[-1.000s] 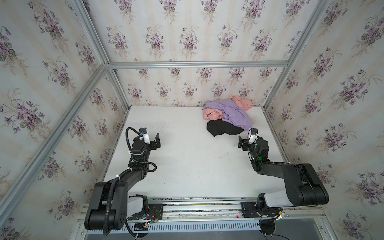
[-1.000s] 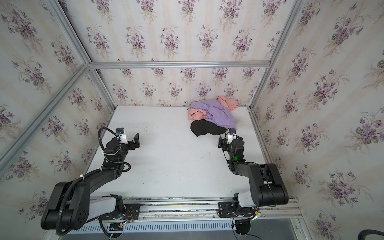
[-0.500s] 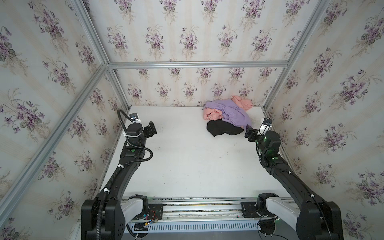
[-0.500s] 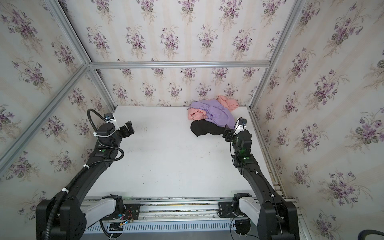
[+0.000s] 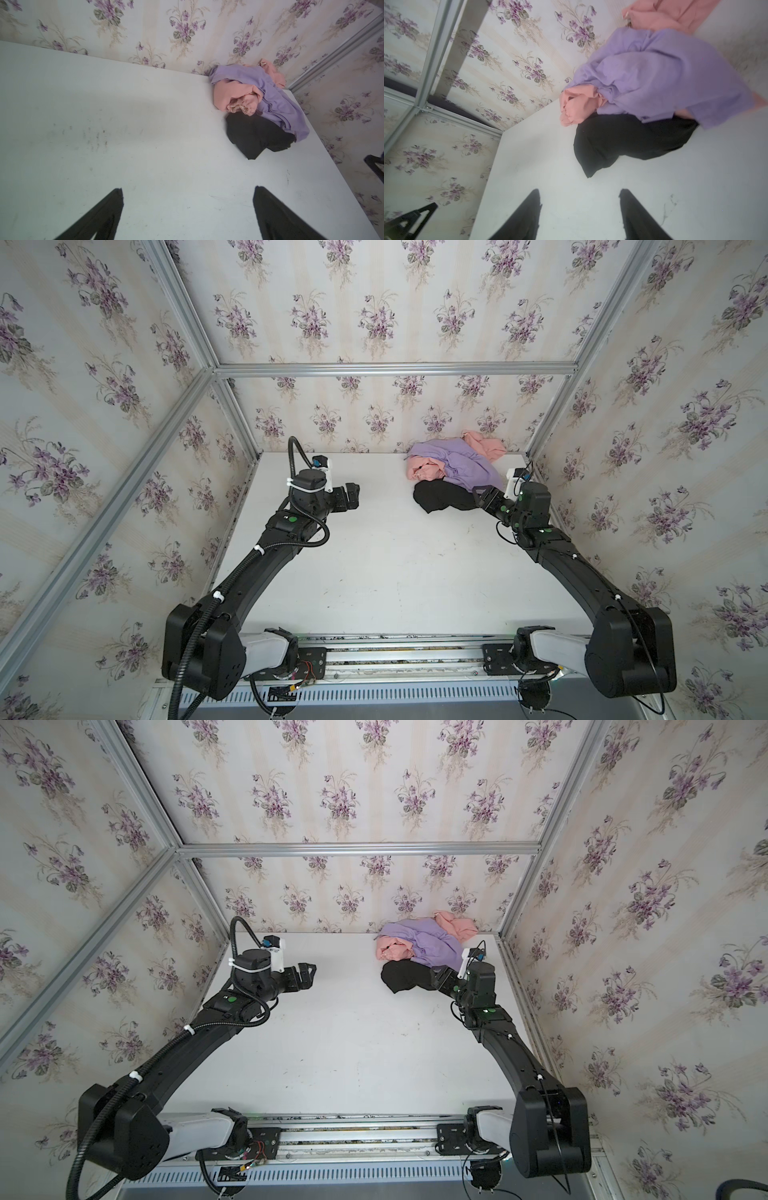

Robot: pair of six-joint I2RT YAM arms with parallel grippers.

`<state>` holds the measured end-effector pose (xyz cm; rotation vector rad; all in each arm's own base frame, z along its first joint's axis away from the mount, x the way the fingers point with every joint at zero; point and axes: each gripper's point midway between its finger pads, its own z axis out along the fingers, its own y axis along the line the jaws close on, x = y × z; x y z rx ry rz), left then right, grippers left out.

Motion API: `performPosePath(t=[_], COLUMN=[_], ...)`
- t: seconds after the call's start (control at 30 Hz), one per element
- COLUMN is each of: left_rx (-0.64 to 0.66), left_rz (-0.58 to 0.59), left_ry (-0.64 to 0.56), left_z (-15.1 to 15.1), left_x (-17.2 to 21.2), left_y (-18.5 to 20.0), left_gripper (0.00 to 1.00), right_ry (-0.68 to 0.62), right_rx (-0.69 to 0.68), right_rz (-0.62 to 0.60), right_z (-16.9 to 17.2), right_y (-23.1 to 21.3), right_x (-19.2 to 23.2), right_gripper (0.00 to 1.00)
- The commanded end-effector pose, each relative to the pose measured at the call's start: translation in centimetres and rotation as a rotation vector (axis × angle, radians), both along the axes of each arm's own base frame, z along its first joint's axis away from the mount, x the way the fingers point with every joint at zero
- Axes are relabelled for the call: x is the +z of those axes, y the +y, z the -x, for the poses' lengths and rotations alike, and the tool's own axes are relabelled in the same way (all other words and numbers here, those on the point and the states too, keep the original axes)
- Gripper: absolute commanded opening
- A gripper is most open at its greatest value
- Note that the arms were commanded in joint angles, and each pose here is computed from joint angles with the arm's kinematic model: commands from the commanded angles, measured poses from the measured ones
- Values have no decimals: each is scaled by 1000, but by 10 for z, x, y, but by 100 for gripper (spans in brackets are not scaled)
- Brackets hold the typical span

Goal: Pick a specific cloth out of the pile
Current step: 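Reach the right gripper to the black garment while the left arm advances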

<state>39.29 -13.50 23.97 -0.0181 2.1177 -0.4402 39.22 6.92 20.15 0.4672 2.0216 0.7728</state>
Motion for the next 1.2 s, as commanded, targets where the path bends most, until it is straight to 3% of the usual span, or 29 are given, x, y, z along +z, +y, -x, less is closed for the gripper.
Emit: performPosePath(t=[0.0, 0.13, 0.47, 1.17], left_rx=[-49, -90, -177, -216], left_rz=[44, 72, 157, 198], left_ry=[34, 66, 153, 255], left_z=[1, 0, -9, -26], left_x=[-2, -7, -30, -62], left_y=[-20, -42, -92, -115], left_gripper=[100, 100, 100, 100], right_ry=[57, 106, 133, 221], right_rx=[-90, -192, -218, -207], right_rz=[-245, -344, -426, -480], right_z=[-4, -7, -32, -77], right_y=[3, -5, -3, 8], right_x=[-12, -31, -52, -118], right_gripper=[56, 52, 49, 45])
